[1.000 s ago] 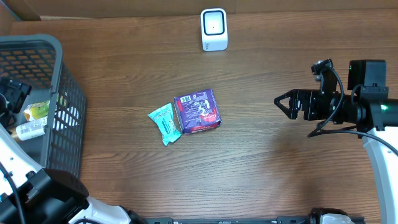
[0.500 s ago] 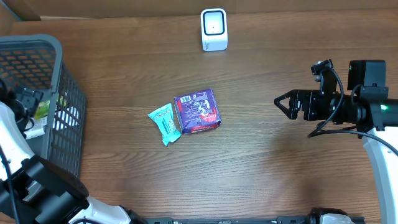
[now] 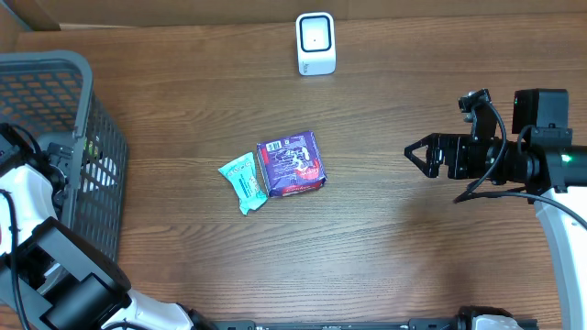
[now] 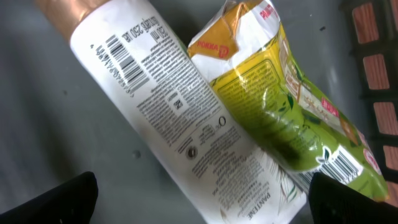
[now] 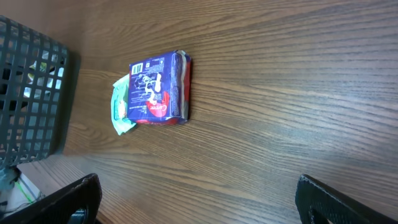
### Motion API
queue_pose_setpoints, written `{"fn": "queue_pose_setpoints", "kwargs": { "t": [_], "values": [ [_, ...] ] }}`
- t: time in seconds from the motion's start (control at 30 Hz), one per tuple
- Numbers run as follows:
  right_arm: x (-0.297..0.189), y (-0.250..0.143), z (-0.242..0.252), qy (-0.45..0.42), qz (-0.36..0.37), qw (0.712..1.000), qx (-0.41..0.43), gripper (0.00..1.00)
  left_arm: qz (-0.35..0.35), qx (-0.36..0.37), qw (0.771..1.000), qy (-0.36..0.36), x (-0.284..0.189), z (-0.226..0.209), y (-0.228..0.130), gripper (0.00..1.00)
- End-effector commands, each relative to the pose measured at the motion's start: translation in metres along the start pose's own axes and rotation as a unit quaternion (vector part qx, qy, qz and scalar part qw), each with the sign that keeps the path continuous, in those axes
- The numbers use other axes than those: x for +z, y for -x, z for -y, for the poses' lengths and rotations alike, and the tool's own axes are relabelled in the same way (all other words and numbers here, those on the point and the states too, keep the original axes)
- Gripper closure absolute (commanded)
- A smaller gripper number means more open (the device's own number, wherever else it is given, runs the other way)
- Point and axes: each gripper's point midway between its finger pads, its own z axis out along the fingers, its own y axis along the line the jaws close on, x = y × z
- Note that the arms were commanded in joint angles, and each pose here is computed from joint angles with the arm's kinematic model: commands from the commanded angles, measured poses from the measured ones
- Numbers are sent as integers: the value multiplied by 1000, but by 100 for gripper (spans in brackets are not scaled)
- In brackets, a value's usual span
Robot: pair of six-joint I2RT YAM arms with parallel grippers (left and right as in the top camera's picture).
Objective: Scan the item barcode
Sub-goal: 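Reach into the basket and grasp the white tube with left gripper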
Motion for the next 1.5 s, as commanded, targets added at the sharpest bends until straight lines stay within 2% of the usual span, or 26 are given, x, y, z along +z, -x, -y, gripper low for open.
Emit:
{"fn": "queue_pose_setpoints", "kwargs": {
  "t": [0.0,0.4,0.57,0.67,0.73,0.8,0.87,1.17,1.3,1.47],
  "values": [
    [-5,6,-6,2,9,1000,-8,0,-1,-8,1000,11,10,-7,-4,0],
    [-5,6,-6,2,9,1000,-8,0,-39,-4,998,45,57,-21,-24,0],
    [-5,6,-6,2,9,1000,-8,0,-64,-1,996,67,78,-31,-39,4],
    [-5,6,-6,2,9,1000,-8,0,-79,0,994,76,85,-35,-47,20],
    [-5,6,-6,2,9,1000,-8,0,-82,2,994,78,85,-36,-49,43],
    [-5,7,-6,2,10,1000,-9,0,-86,6,993,79,85,-37,-50,72],
    [-5,7,-6,2,10,1000,-9,0,-92,9,992,83,84,-39,-53,94],
    [-5,8,-6,2,12,1000,-11,0,-119,38,989,78,68,-36,-58,96],
    [-5,10,-6,2,16,1000,-14,0,-97,42,993,44,33,-15,-33,96],
    [-5,11,-6,2,17,1000,-15,0,-18,66,998,-13,-55,21,25,96]
  ]
}}
